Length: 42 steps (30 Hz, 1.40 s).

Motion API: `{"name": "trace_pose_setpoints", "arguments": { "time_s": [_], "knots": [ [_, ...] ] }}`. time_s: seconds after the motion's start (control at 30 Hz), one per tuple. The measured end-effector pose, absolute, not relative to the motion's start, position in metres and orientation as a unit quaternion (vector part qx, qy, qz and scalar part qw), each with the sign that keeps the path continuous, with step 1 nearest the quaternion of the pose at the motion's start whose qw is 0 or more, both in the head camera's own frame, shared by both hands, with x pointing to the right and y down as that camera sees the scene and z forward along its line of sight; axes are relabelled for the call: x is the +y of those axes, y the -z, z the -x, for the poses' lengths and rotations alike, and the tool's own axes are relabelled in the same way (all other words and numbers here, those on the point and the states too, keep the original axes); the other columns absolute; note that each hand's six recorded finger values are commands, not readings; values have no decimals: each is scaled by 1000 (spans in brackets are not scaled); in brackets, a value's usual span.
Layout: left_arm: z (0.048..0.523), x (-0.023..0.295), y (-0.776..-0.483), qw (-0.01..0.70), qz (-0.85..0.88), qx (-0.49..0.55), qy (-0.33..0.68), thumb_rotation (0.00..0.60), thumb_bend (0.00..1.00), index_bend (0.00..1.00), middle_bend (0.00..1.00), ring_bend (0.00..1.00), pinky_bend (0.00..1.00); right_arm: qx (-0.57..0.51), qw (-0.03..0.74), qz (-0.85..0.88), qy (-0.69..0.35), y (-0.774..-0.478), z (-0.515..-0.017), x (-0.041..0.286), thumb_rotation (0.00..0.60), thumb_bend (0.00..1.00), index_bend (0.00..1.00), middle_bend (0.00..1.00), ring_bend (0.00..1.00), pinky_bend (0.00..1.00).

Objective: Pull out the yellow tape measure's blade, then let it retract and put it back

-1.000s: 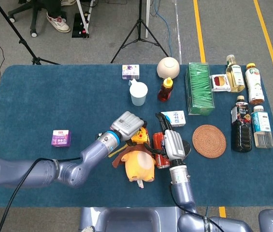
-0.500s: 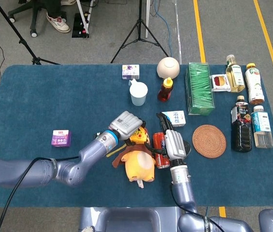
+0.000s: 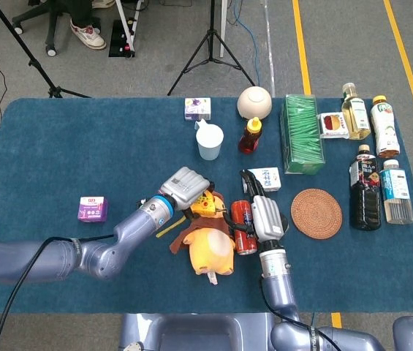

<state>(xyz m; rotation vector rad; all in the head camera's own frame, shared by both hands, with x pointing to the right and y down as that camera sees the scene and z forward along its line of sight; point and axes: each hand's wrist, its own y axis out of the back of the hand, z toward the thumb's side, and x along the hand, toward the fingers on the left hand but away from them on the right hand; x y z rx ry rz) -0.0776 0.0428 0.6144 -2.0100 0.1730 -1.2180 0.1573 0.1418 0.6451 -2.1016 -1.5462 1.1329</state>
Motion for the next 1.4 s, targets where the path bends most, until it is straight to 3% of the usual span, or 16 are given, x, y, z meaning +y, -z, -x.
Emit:
{"name": "trace_pose_setpoints", "arguments": {
  "time_s": [0.4,0.6,0.87,1.4],
  "knots": [
    [80,39,-616,380,788,71,479,600,346,575,452,454,565,-537,151,732,-391,-644,-158,141,504,413,355,126,150,200],
    [78,39,-617,380,788,71,479,600,345,575,452,454,565,-540,151,731,-389,-644,-158,141,502,468,473,181,178,213],
    [76,38,-618,380,788,71,479,600,345,575,451,454,565,-545,152,730,-384,-644,-159,139,507,522,552,230,212,221],
    [79,35,-618,382,784,76,483,600,345,575,451,454,566,-550,151,728,-381,-643,-162,139,509,568,575,250,232,230]
  ]
}}
